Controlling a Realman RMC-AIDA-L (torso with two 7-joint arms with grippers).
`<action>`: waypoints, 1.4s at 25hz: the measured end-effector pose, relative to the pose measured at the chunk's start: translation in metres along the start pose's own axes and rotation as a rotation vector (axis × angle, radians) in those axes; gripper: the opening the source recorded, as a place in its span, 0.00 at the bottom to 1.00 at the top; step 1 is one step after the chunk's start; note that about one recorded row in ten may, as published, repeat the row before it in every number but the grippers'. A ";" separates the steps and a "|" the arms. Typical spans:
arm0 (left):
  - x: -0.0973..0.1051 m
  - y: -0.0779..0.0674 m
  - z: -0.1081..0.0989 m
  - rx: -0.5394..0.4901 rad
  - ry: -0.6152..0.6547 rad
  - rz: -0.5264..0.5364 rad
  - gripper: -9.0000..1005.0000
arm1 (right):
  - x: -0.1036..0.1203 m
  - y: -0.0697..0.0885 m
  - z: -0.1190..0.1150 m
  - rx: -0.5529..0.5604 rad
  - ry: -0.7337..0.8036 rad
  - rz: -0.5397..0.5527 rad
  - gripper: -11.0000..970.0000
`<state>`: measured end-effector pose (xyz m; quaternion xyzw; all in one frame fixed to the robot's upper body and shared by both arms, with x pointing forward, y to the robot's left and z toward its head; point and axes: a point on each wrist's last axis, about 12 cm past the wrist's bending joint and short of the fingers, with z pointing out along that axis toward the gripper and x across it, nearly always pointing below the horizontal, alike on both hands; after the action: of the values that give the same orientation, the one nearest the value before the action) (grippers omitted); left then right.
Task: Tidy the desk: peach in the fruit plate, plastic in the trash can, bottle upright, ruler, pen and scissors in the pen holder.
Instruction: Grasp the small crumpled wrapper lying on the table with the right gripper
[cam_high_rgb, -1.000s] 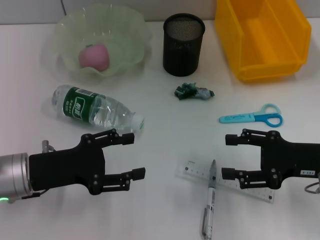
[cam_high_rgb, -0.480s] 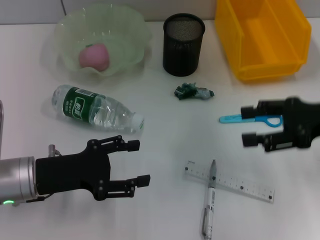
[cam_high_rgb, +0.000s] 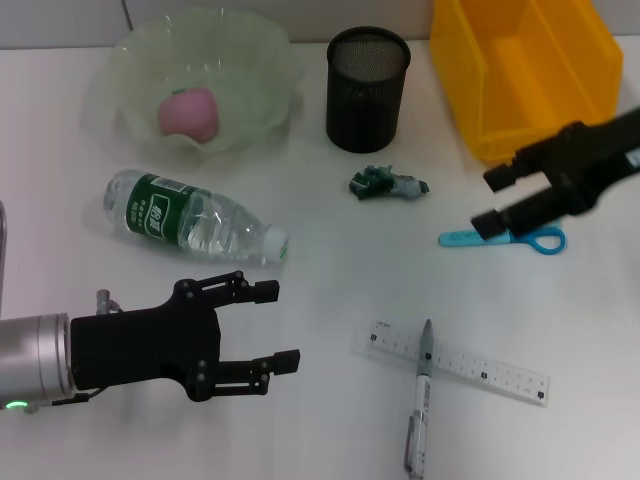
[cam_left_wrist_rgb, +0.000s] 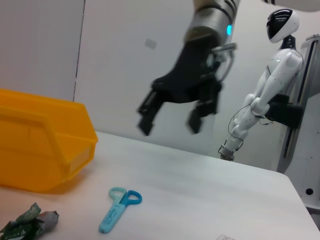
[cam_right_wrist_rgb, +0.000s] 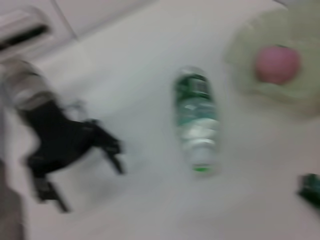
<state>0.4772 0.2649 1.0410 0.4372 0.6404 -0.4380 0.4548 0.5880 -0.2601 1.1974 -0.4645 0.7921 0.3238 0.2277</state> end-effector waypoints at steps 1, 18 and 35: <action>0.000 0.000 0.000 0.000 0.000 0.000 0.81 | -0.012 -0.005 0.006 0.057 0.045 -0.006 0.84; -0.002 0.002 -0.002 -0.022 -0.015 -0.006 0.81 | -0.047 -0.020 0.082 0.272 0.176 -0.142 0.84; -0.006 0.006 0.000 -0.015 -0.015 -0.002 0.81 | -0.037 -0.037 0.121 0.351 0.111 -0.089 0.82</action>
<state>0.4839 0.2648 1.0453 0.4296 0.6407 -0.4372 0.4625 0.6449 -0.1639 1.1281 -0.4693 0.8265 0.1440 0.2754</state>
